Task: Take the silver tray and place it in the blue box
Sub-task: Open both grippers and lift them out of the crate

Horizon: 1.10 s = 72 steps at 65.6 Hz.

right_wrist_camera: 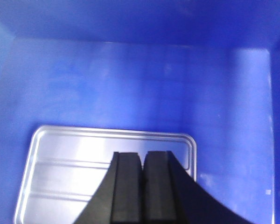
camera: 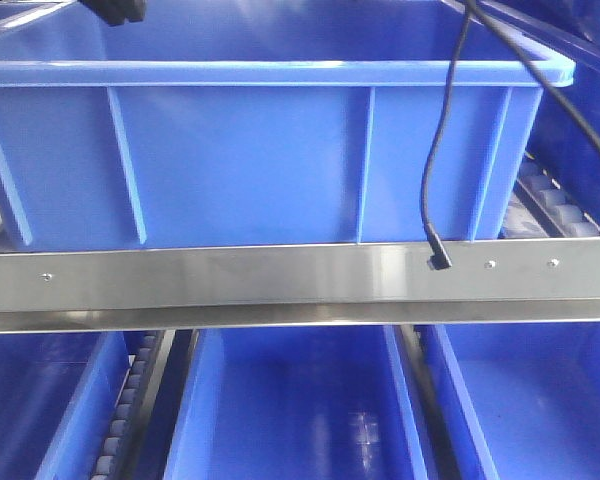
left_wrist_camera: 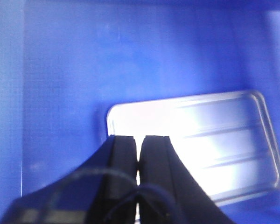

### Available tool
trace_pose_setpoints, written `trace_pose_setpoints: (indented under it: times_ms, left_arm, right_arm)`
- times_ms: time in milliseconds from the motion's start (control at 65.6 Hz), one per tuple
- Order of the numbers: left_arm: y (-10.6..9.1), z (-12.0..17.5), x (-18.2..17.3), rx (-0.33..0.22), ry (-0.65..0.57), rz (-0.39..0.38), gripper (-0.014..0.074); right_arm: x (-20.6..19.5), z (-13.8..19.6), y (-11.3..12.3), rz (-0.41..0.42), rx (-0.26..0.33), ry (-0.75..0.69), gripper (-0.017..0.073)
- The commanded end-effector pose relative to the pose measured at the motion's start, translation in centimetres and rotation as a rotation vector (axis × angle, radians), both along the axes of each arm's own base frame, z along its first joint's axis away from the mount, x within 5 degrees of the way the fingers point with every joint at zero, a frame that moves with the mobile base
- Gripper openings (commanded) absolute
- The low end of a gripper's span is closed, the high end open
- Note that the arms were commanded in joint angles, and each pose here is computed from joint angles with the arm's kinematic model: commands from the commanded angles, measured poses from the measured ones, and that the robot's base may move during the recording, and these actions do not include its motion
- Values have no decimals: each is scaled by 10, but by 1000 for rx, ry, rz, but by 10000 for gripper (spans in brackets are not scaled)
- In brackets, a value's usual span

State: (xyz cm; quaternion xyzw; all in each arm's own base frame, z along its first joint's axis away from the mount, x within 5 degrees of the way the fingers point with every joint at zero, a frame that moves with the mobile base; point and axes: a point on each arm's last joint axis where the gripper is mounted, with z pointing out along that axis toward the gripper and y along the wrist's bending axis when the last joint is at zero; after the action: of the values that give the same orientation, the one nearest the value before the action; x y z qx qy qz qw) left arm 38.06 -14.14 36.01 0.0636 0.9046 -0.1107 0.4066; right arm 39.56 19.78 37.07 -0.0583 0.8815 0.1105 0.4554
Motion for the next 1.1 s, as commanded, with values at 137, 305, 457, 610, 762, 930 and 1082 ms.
trace_pose_setpoints:
  times_ms: [137,305,457,610,762,930,1082]
  left_arm:
    - [11,26,-36,-89,-197,-7,-6]
    - [22,20,-65,-144,-342,-11,-6]
    - [34,15,-98,-197,-481,-16,-6]
    - [48,11,-135,-254,-640,-22,-6]
    - [63,2,-175,-269,-680,-23,-6]
    - [78,-4,-216,-288,-732,-23,-6]
    - [90,3,-246,-320,-819,-24,-6]
  right_arm:
    - [-35,45,-3,147,73,-271,52]
    - [-58,31,-12,180,118,-359,52]
    - [-89,19,-25,220,166,-470,52]
    - [-130,8,-44,272,192,-591,52]
    - [-177,0,-70,270,193,-597,52]
    - [-226,0,-100,245,179,-594,52]
    - [-265,3,-126,207,156,-571,52]
